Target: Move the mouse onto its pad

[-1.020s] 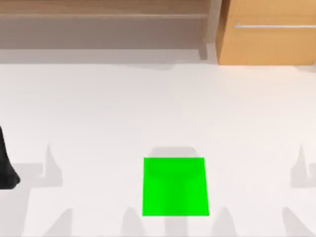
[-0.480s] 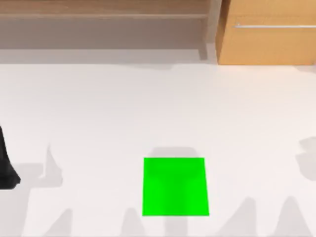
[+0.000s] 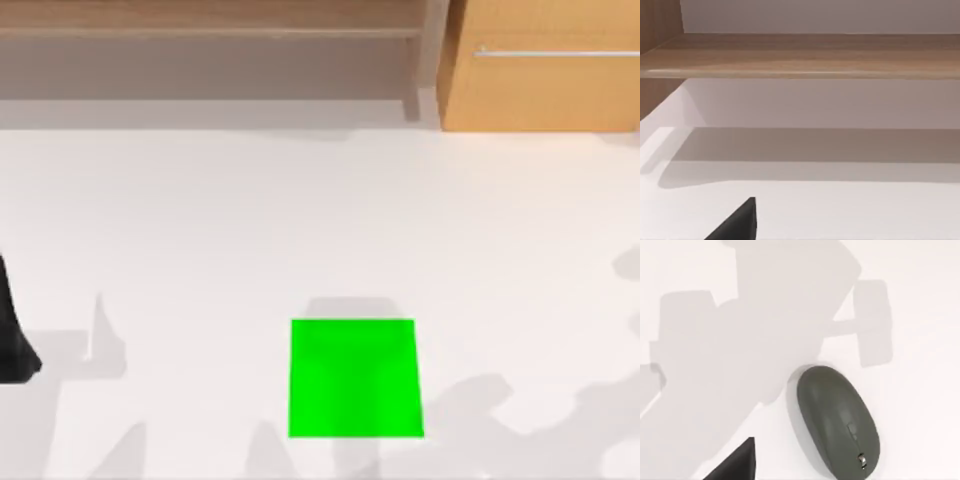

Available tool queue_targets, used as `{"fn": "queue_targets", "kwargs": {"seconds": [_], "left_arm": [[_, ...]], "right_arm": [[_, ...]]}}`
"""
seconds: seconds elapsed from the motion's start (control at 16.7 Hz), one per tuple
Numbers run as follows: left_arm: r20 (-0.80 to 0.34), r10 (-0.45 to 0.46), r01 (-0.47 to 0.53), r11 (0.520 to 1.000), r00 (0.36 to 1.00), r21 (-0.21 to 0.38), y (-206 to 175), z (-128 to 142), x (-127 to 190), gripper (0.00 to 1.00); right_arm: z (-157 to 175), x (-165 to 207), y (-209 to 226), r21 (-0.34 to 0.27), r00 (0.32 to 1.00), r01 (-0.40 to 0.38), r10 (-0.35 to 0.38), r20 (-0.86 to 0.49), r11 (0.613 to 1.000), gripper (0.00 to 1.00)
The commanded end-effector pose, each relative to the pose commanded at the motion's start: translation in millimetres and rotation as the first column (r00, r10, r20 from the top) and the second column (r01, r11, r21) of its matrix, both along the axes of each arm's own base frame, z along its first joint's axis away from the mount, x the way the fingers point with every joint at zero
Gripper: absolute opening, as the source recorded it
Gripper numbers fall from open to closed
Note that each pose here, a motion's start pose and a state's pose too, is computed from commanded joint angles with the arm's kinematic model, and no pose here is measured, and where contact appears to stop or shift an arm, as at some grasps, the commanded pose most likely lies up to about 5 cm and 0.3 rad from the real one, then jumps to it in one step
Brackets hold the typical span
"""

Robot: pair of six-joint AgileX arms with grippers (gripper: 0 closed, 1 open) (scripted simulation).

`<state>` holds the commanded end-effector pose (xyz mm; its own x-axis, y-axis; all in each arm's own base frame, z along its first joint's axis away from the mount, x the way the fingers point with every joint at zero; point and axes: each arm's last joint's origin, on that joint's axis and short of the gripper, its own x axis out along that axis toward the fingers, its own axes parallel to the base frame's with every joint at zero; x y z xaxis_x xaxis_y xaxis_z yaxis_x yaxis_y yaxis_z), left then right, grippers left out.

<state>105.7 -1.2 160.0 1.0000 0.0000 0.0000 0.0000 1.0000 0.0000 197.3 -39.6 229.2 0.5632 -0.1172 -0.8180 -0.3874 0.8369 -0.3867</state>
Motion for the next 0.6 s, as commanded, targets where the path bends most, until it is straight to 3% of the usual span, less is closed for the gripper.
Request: {"fn": "queue_targets", "kwargs": {"seconds": [0.24, 0.6], "left_arm": [[0.0, 0.0, 0.0, 1.0, 1.0, 0.0, 0.0, 0.0, 0.0, 1.0], [0.0, 0.0, 0.0, 1.0, 1.0, 0.0, 0.0, 0.0, 0.0, 1.0]], "right_arm": [[-8.6, 36.1, -18.0, -0.011, 0.962, -0.105, 0.099, -0.256, 0.994, 1.0], [-29.6, 90.7, -53.4, 0.088, 0.793, -0.287, 0.288, -0.536, 0.954, 1.0]]}}
